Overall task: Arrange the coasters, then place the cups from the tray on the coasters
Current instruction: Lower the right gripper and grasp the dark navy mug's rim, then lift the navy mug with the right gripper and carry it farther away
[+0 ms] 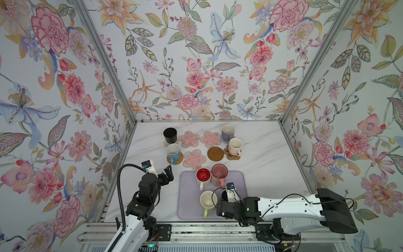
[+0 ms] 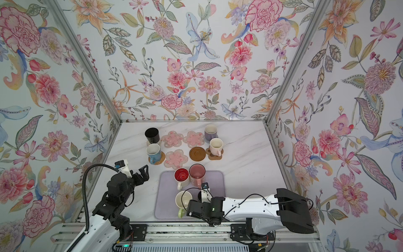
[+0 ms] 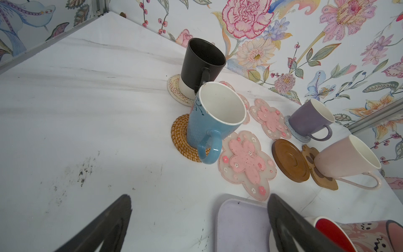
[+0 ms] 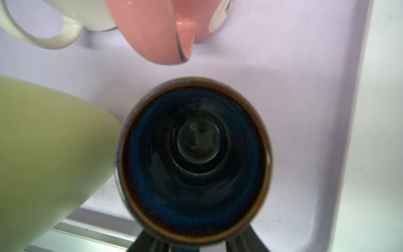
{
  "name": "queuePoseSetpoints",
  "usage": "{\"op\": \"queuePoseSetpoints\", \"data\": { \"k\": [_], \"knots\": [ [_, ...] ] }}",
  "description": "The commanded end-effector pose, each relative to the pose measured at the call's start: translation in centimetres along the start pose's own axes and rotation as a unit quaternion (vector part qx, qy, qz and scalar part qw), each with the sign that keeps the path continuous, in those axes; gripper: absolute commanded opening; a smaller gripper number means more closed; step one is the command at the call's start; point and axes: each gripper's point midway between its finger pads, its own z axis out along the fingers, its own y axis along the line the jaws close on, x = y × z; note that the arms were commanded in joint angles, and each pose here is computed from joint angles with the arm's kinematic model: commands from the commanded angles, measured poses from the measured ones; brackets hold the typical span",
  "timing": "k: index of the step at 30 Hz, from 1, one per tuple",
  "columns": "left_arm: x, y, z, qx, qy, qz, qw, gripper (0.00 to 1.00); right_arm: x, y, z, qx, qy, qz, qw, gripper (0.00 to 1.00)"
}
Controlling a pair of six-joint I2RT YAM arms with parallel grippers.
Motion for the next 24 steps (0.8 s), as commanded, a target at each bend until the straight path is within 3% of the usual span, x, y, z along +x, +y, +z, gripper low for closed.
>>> {"op": "queuePoseSetpoints", "data": {
  "k": [1, 5, 17, 24],
  "knots": [
    [0.4, 0.7, 0.0, -0.012, 0.005, 0.001, 1.0, 0.99, 0.0, -0.5, 0.2, 0.012, 0.0, -0.014, 1.0, 0.3],
    [0.4, 0.7, 0.0, -0.014, 0.006, 0.002, 1.0, 0.99, 0.1, -1.0, 0.0, 0.015, 0.002, -0.019, 1.0, 0.2],
    [0.4, 1.1, -0.6, -0.024, 0.006, 0.005, 1.0, 0.99, -1.8, -5.5, -3.9, 0.059, -0.02, -0.008, 0.998, 0.02],
    [0.7, 1.6, -1.0, -0.029, 0.003, -0.002, 1.0, 0.99, -6.3, -7.8, -6.9, 0.052, -0.043, 0.013, 0.998, 0.0]
  ]
}}
